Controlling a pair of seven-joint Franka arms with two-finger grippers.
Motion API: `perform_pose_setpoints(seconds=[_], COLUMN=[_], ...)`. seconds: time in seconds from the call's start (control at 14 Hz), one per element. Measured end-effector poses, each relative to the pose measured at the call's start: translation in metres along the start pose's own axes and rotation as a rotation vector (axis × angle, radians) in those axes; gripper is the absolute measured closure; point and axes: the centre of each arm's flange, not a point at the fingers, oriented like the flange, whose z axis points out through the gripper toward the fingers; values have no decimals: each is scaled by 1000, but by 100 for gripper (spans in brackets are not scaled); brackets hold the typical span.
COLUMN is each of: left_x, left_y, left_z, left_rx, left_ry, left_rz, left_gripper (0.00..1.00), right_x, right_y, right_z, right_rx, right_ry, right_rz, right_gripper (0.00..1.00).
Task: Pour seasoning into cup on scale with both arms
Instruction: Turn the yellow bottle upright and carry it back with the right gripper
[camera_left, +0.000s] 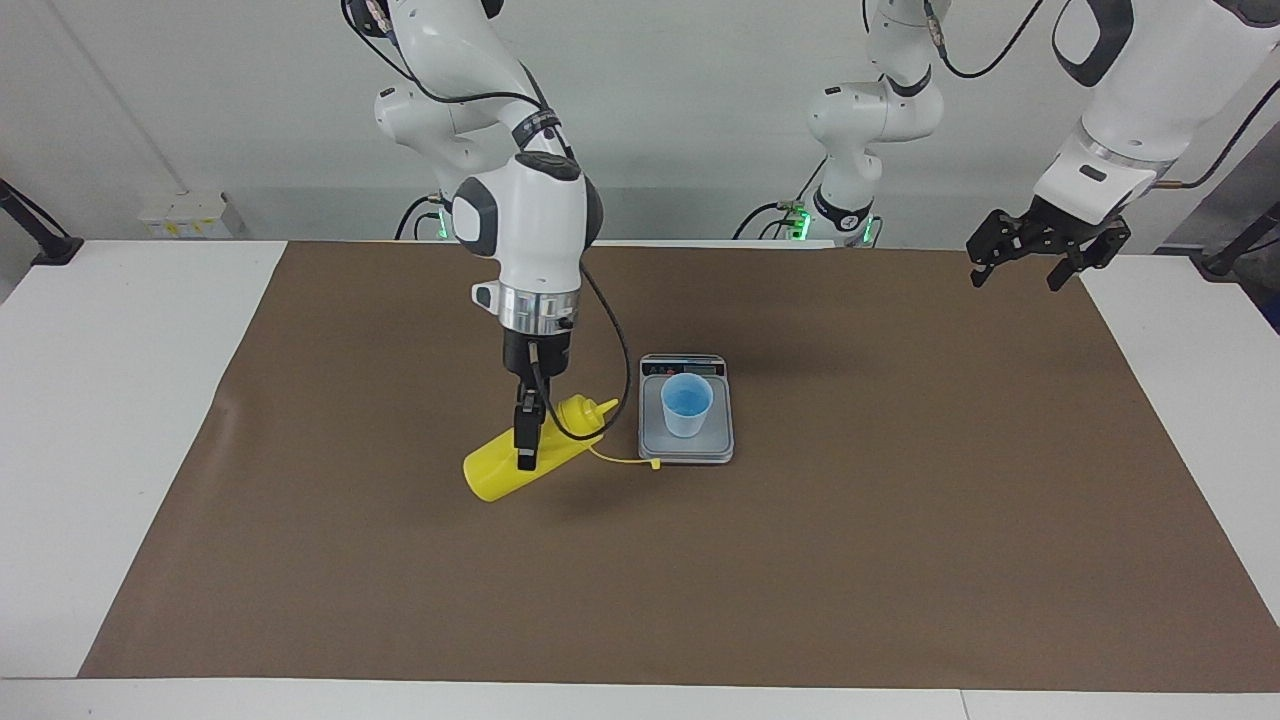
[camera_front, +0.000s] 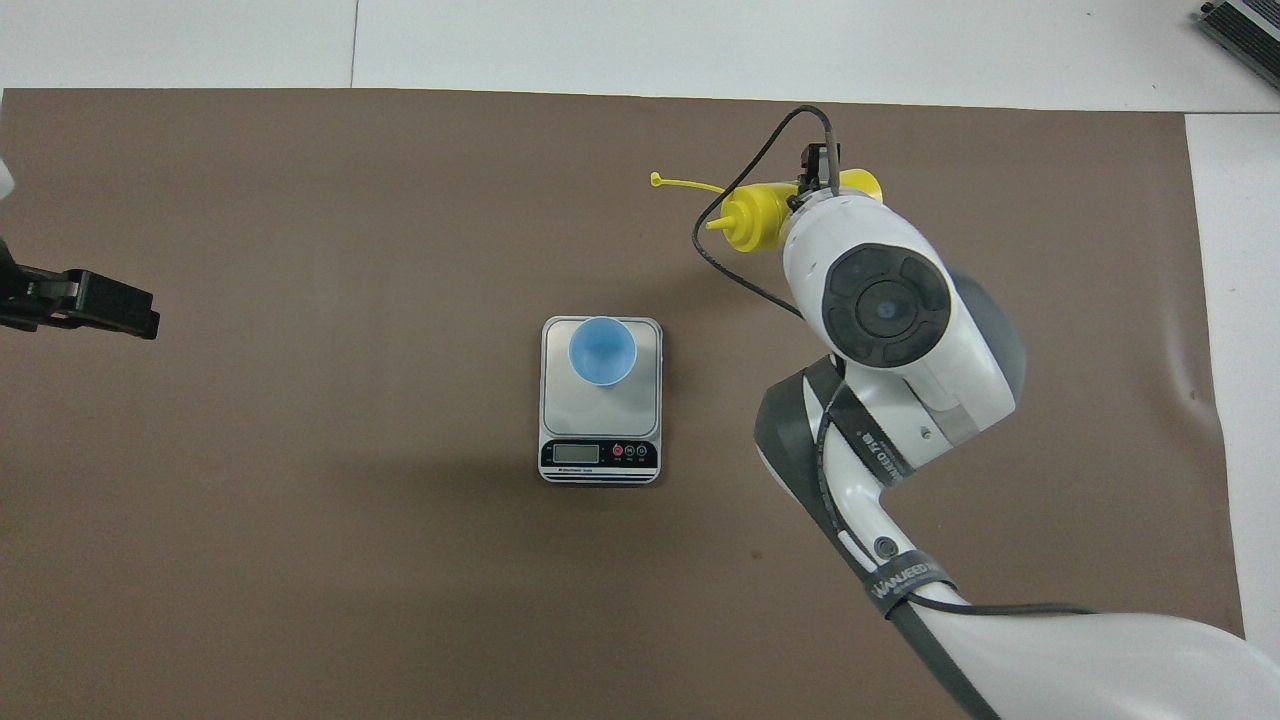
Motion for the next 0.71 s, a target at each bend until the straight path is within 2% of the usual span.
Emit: perform_pose_setpoints(seconds=[0.36, 0.71], left_x=[0, 0], left_y=[0, 0], left_z=[0, 0], left_rx=[0, 0], left_ry=[0, 0], left_rz=[0, 0], left_gripper=[0, 0], right_x=[46, 72], right_y=[7, 25], right_z=[19, 31], right_rx=[-197, -269], right_ry=[-38, -60], right_rz=[-217, -462], right_gripper=[44, 44])
